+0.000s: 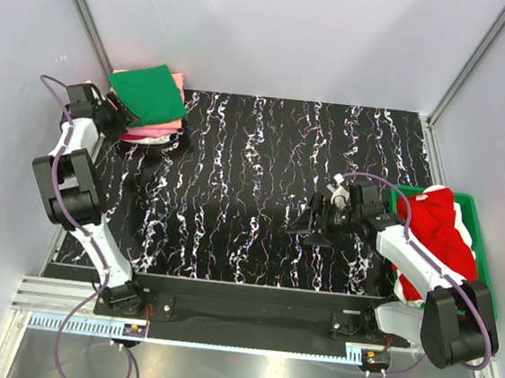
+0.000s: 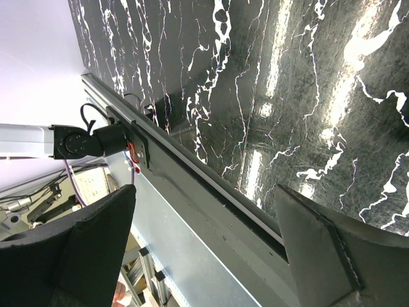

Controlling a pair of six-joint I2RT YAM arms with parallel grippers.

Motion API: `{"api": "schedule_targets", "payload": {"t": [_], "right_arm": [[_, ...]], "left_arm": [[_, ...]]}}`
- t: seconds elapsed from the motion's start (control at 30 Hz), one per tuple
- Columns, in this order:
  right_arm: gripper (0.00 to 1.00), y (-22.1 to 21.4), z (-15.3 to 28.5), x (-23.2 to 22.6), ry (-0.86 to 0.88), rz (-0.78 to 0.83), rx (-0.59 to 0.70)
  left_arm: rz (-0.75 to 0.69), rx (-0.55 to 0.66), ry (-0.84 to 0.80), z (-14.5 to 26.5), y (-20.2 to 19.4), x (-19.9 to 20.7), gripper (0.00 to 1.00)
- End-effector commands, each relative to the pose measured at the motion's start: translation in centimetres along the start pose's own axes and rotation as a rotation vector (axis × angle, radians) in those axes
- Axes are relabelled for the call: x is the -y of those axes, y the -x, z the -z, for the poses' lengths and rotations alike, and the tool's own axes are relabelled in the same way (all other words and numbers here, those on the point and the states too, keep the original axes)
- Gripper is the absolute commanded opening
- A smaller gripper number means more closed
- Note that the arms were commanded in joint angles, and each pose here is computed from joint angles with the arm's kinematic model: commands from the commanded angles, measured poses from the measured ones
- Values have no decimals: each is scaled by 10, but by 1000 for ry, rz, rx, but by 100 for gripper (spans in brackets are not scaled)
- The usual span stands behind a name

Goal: Fold and stack the t-shirts
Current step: Neatly place the folded tshirt to the corner

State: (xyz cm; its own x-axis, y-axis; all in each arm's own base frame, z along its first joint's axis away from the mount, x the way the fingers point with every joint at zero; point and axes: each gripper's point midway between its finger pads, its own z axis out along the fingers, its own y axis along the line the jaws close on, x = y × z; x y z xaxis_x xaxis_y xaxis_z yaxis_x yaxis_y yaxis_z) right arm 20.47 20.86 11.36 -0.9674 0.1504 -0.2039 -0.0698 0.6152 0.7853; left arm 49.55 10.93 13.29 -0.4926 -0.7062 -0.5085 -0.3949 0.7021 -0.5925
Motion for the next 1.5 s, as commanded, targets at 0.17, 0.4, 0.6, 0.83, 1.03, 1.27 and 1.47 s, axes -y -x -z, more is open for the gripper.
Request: {"api": "schedule_targets", "payload": {"t": [0.17, 0.4, 0.6, 0.83, 1.03, 1.27, 1.47], "right_arm": [[96, -1, 2, -1, 16, 19, -1], [96, -5, 3, 1, 6, 24, -6], [96, -6, 2, 2, 5, 22, -8], [96, -6, 4, 3, 0, 30, -2], [96, -8, 5, 4, -4, 33, -8], [96, -10, 6, 4, -8, 34, -12], [96, -8, 6, 3, -7, 40, -7]], "left_arm": [[-40, 57, -84, -3, 29, 32, 45], [-40, 39, -90, -6, 29, 35, 37], [-56, 22, -122, -7, 25, 38, 7], [-87, 14, -152, -3, 30, 46, 0], [-56, 92, -107, 13, 68, 29, 0], [-50, 118, -74, 18, 103, 14, 0], [-54, 98, -65, 14, 108, 5, 0]]}}
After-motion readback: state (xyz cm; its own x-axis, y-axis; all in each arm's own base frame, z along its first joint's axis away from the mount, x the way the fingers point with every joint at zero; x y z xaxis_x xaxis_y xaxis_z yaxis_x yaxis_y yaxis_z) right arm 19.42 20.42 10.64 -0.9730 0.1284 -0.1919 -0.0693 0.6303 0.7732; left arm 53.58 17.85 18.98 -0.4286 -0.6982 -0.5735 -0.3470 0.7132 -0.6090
